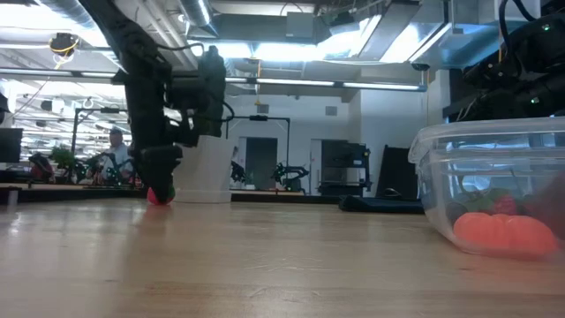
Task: Pick and placing Produce into tupperware
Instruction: Put the strawberry into the transparent bin
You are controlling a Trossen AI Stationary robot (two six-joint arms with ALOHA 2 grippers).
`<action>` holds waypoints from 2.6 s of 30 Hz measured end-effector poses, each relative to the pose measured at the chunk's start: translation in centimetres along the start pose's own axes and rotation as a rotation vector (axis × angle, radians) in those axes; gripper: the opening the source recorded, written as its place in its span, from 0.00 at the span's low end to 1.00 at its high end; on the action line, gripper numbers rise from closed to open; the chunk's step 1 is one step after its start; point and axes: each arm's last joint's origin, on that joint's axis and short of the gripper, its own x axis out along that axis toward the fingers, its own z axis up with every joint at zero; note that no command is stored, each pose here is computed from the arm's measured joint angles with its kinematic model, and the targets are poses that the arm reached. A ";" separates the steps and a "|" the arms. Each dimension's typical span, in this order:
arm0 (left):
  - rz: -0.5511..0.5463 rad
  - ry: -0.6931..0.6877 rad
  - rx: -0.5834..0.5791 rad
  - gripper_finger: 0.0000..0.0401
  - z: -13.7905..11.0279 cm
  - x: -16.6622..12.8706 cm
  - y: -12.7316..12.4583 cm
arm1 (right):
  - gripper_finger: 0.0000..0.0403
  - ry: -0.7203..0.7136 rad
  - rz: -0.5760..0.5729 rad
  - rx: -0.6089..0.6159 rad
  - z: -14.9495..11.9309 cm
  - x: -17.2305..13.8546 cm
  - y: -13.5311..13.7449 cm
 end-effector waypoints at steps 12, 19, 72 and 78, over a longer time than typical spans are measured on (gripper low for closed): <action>-0.006 -0.021 -0.008 0.83 -0.3 0.4 -0.1 | 0.49 0.000 0.000 0.000 0.0 0.0 0.0; -0.014 -0.024 -0.009 0.69 -0.3 0.4 -0.1 | 0.49 0.000 0.000 0.000 0.0 0.0 0.0; -0.742 -0.999 0.489 0.48 7.5 -15.4 -15.0 | 0.49 -0.009 -0.001 -0.030 0.1 0.0 0.0; -0.724 -1.015 0.531 0.47 9.0 -14.4 -19.1 | 0.49 -0.010 -0.002 -0.026 0.1 0.0 0.0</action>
